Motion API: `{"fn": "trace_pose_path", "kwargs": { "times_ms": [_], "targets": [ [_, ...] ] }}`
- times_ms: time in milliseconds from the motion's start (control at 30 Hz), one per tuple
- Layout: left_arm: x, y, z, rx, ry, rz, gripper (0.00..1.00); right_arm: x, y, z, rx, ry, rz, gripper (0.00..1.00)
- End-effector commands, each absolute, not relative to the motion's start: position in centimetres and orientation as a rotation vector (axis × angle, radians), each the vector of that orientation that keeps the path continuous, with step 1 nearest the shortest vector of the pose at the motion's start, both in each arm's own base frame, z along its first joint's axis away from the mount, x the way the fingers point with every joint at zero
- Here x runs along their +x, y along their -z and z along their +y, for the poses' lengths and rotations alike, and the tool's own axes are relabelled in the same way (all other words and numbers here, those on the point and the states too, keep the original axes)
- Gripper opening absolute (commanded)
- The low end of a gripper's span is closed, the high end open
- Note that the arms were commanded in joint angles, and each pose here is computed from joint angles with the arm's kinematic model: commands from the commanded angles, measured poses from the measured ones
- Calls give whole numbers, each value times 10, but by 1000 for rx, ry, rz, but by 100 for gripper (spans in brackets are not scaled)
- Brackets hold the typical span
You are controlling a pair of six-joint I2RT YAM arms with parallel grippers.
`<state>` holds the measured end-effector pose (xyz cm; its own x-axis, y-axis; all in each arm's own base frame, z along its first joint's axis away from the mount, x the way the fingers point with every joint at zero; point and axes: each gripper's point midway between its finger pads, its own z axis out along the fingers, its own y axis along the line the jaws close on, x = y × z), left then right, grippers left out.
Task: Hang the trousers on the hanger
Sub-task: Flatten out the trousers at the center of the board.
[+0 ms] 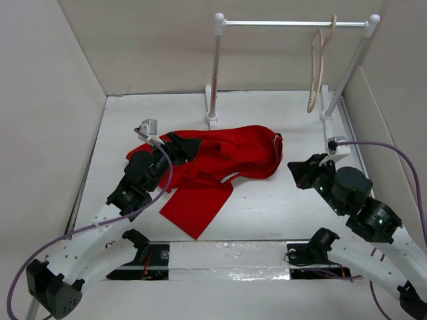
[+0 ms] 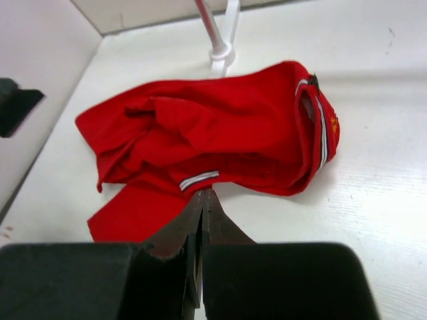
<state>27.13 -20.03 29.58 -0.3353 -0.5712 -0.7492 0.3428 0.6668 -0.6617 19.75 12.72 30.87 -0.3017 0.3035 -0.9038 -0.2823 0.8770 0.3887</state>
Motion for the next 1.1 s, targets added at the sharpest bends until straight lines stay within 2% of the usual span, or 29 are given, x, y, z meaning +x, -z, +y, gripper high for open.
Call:
{"fn": "trace_pose_path", "kwargs": {
  "times_ms": [0,33,133,200,267,300,333,367,400,433,500,533,567,600,667,700,733,800,933,1067],
  "targets": [
    [269,-273,-177,-266,828,1711,65,203,-288,130,31,-543,1859,11],
    [270,-263,-168,-305,786,1726,65,205,-287,130,39,-535,1865,35],
    [267,-243,-144,-421,690,1751,61,214,-283,126,80,-489,1869,71],
    [266,-225,-128,-495,598,1785,57,222,-275,122,112,-442,1883,79],
    [267,-207,-107,-592,488,1801,54,229,-272,120,139,-426,1884,79],
    [268,-202,-101,-618,457,1809,47,232,-270,123,140,-432,1890,77],
    [268,-200,-98,-634,435,1812,41,236,-268,121,154,-425,1888,45],
    [267,-194,-92,-652,396,1829,20,238,-266,120,160,-423,1890,24],
    [266,-190,-88,-669,372,1839,7,240,-264,121,155,-424,1890,3],
    [266,-187,-79,-705,328,1831,0,245,-261,119,161,-410,1896,0],
    [262,-182,-68,-761,297,1822,0,251,-258,120,165,-411,1898,0],
    [261,-182,-63,-791,294,1809,1,256,-255,122,163,-413,1889,0],
    [261,-181,-57,-820,289,1800,13,263,-251,120,172,-401,1898,31],
    [260,-182,-54,-839,306,1789,39,265,-247,127,145,-426,1912,51],
    [253,-173,-47,-868,283,1821,65,275,-239,134,127,-425,1942,82],
    [250,-171,-43,-893,274,1818,86,279,-235,130,141,-406,1954,87],
    [246,-166,-38,-915,251,1823,93,285,-235,128,157,-392,1941,94],
    [239,-155,-37,-939,252,1842,99,298,-228,122,179,-367,1933,95],
    [236,-129,-41,-983,268,1873,99,321,-219,120,190,-388,1921,94],
    [253,-117,-45,-1003,272,1870,99,344,-204,110,215,-355,1956,93]
  ]
}}
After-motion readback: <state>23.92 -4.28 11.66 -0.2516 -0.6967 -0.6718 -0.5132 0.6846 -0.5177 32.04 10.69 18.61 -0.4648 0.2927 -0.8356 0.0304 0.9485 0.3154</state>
